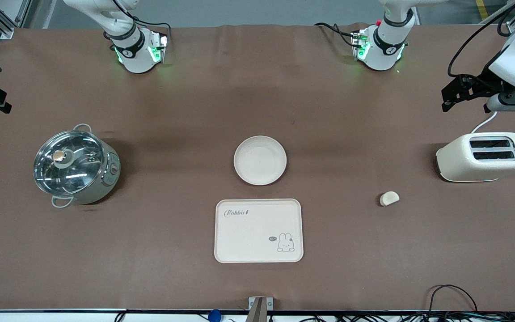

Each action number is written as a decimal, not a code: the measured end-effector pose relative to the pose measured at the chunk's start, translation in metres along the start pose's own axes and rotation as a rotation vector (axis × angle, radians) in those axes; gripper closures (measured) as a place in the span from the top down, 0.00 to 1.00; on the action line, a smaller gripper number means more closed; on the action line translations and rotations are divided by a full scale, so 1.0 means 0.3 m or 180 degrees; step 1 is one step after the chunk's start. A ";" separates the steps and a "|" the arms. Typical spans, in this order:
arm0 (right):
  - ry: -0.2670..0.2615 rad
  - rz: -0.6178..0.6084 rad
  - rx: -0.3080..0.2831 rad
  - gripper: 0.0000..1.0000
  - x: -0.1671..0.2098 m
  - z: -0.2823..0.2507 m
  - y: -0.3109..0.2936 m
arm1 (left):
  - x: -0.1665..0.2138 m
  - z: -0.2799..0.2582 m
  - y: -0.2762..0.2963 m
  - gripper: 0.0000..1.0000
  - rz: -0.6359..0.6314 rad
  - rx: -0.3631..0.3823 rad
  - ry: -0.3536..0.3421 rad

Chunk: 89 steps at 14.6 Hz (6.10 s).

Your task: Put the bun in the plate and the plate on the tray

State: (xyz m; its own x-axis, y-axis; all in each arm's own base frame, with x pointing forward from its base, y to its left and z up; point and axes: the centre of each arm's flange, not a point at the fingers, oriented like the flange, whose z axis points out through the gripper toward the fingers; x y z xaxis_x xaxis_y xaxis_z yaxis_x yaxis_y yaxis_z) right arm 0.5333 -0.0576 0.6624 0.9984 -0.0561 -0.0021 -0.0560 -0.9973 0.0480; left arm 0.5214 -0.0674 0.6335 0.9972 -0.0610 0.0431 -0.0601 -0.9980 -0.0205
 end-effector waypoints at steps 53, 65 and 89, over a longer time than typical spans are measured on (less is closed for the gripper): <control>-0.0035 0.0466 0.1090 1.00 -0.273 1.510 -1.518 | 0.136 1.229 1.085 0.48 -0.2368 -0.0585 -0.0862; -0.0049 0.0468 0.1074 1.00 -0.276 1.524 -1.516 | 0.034 1.389 1.309 0.95 -0.2718 -0.0679 -0.0983; -0.0260 0.0975 0.1231 0.04 -0.158 1.333 -1.506 | 0.219 0.120 0.073 1.00 -0.0480 0.0351 0.0101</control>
State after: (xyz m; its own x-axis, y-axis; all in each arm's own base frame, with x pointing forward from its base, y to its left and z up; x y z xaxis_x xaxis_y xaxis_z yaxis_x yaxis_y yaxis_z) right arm 0.5094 0.3766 0.2412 0.9330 -0.3375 -0.1249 -0.3598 -0.8782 -0.3152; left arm 0.5871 -0.0924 0.5999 0.9926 0.0868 0.0854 0.0967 -0.9880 -0.1206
